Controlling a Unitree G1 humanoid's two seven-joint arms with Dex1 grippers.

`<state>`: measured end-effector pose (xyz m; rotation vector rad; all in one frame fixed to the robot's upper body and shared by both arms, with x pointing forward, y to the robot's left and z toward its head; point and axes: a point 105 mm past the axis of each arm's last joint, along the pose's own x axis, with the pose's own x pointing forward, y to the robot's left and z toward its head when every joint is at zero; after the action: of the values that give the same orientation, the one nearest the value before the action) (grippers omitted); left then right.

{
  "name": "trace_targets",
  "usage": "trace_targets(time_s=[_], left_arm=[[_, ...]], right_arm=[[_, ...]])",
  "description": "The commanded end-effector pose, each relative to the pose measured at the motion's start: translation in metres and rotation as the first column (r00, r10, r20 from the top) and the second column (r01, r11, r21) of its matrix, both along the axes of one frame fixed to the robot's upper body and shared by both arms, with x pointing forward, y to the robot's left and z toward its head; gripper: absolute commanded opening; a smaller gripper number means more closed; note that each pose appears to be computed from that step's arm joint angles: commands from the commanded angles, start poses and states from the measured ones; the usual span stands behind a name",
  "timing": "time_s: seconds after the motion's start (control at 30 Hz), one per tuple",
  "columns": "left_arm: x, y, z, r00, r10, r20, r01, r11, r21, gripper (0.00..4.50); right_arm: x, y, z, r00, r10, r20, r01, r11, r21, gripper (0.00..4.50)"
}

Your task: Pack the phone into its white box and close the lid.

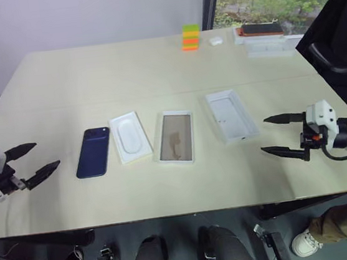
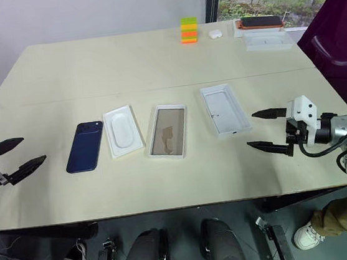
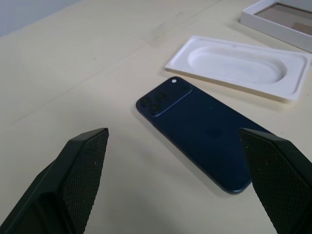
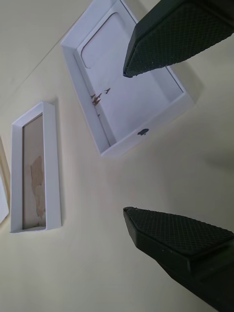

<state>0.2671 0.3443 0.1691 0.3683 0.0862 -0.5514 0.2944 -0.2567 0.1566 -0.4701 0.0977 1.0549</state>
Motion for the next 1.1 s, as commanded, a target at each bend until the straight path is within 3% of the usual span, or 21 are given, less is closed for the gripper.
trace_targets(time_s=[0.03, 0.33, 0.9, 1.1], left_arm=[[-0.002, -0.001, 0.009, 0.999, -0.001, 0.044, 0.001, 1.0, 0.0, 4.47], [0.005, -0.012, 0.009, 1.0, -0.019, 0.009, 0.019, 0.997, -0.078, 4.47], [0.008, -0.017, 0.007, 1.0, -0.013, 0.027, 0.015, 0.995, -0.096, 4.47], [0.007, -0.024, -0.004, 0.992, -0.026, -0.123, 0.009, 0.991, -0.137, 4.47]], right_arm=[[0.001, 0.0, 0.012, 0.999, 0.009, 0.042, -0.009, 1.0, 0.001, 4.45], [0.001, 0.0, 0.011, 0.999, 0.002, 0.041, -0.002, 1.0, -0.002, 4.45], [0.0, -0.001, 0.01, 0.999, -0.007, 0.051, 0.007, 1.0, -0.004, 4.45], [0.004, 0.003, 0.014, 0.998, -0.005, 0.067, 0.004, 1.0, 0.011, 4.45]])
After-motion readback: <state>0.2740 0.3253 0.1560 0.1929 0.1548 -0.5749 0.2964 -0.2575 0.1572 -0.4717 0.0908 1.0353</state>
